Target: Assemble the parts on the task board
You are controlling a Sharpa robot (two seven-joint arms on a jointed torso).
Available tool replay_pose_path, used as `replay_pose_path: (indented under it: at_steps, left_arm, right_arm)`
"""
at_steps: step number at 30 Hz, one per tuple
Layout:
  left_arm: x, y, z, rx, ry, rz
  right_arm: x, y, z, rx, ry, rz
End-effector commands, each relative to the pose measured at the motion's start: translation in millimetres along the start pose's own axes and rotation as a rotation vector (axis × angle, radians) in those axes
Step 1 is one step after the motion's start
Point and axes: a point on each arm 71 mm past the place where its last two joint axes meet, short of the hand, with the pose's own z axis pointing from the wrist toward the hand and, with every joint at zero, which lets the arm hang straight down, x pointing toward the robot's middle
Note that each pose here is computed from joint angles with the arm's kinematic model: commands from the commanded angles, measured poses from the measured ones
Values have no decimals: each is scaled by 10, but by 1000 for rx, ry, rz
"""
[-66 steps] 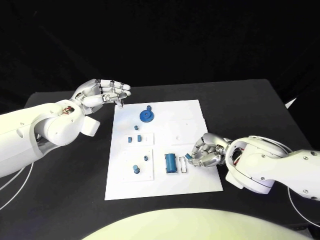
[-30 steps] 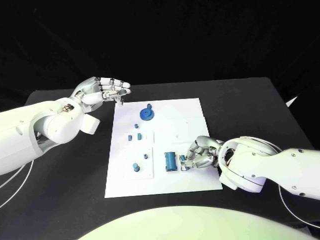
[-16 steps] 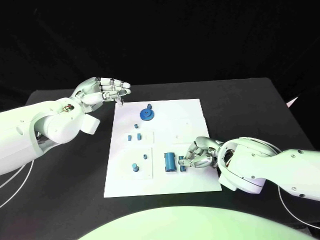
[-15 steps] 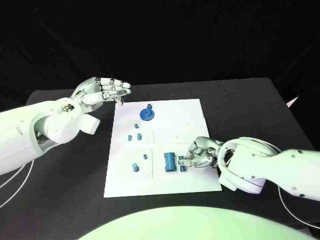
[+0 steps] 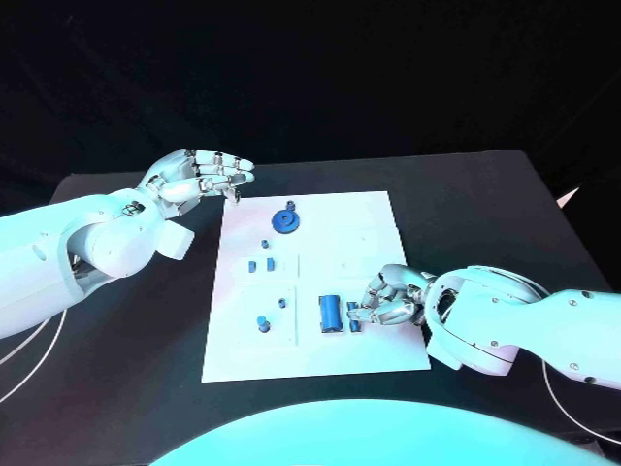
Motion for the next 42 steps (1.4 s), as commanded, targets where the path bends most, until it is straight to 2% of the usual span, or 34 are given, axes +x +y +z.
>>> replay_pose_path:
  at_steps: [1,16,22,25,32,36,39,42]
  left_arm:
    - [23,-6,7,6,17,-11]
    - [22,1,12,8,13,-10]
    - [20,4,17,15,4,-13]
    - [12,2,21,22,-12,-17]
    - [-32,17,50,53,-87,-22]
    - [-134,36,94,78,-165,-19]
    - [-230,55,125,95,-229,-21]
    - [-315,78,170,112,-293,-28]
  right_arm:
    - [-4,-5,-5,-17,-1,-12]
    - [-157,-96,-18,-42,-78,7]
    - [-313,-70,9,-140,-145,97]
    - [-499,-62,47,-214,-201,149]
    - [-1099,-134,216,-360,-341,358]
    - [-1384,-184,385,-415,-409,464]
    - [-1563,-189,509,-453,-477,492]
    - [-1694,-194,624,-476,-519,514]
